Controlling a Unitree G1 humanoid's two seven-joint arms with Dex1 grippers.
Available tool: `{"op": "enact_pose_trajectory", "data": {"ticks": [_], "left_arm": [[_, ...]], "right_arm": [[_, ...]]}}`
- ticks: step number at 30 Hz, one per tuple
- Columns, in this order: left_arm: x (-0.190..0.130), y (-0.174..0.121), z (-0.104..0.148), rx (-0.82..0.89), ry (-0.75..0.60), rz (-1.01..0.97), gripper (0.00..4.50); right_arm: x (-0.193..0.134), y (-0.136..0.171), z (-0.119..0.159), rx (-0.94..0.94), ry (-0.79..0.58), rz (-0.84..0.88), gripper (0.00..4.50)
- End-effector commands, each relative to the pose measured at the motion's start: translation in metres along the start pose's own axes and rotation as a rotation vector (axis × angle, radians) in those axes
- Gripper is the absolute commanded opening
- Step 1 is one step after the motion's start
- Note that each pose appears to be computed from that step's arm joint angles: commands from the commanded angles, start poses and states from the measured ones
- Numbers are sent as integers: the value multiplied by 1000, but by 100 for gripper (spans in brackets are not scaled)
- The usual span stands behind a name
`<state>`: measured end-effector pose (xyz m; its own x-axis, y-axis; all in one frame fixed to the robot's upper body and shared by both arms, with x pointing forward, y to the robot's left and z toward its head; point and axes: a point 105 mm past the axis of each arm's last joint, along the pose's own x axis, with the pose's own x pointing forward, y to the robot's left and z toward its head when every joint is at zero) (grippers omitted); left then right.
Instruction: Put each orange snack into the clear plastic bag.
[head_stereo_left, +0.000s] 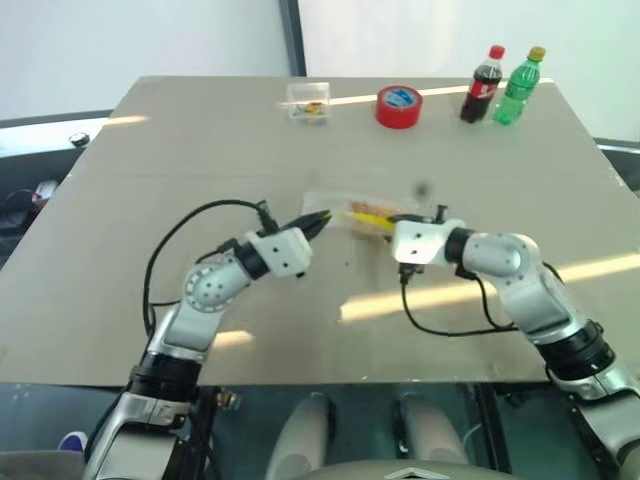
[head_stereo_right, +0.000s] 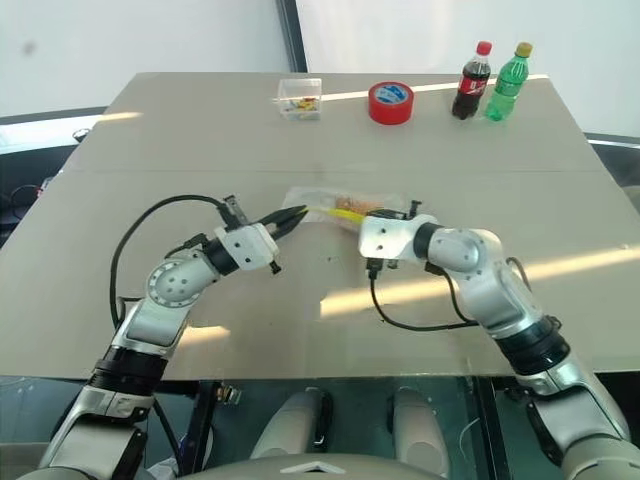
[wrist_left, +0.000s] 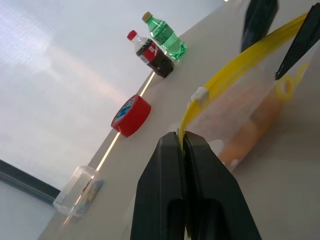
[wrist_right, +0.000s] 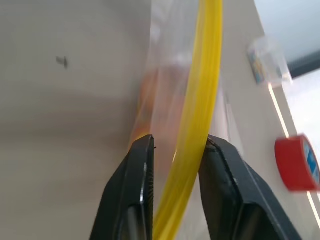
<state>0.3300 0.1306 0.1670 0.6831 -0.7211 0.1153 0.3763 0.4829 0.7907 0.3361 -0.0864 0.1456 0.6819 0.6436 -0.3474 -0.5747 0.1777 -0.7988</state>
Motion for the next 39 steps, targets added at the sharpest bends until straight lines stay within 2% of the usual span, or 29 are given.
{"op": "enact_pose_trajectory", "data": {"ticks": [1,4,7,10,12,15,19,21,26,35,37,39], "left_arm": [[-4,20,0,-9,-5,77,0],[-3,20,1,-7,-9,75,0],[0,16,5,11,-26,59,0],[2,14,8,36,-39,47,0],[4,12,11,58,-51,38,0],[5,10,14,81,-62,30,0],[4,10,12,82,-52,40,0],[3,10,12,86,-48,41,0],[2,10,10,94,-38,43,0],[5,13,12,107,-42,50,0],[5,12,12,107,-42,50,0],[4,13,11,107,-36,55,0]], "right_arm": [[-17,-19,-7,-14,30,-90,139],[-22,-22,-6,2,20,-107,139],[-21,-19,23,103,-109,-44,139],[-18,-20,48,113,-187,-28,206],[-15,-20,57,107,-208,-24,291],[-12,-21,61,101,-212,-10,291],[-24,-21,25,81,-94,7,291],[-33,-26,18,81,-77,-7,291],[-43,-36,59,202,-261,18,291],[-22,-41,82,128,-301,3,291],[-22,-41,94,188,-366,23,291],[-34,-55,94,357,-445,6,291]]}}
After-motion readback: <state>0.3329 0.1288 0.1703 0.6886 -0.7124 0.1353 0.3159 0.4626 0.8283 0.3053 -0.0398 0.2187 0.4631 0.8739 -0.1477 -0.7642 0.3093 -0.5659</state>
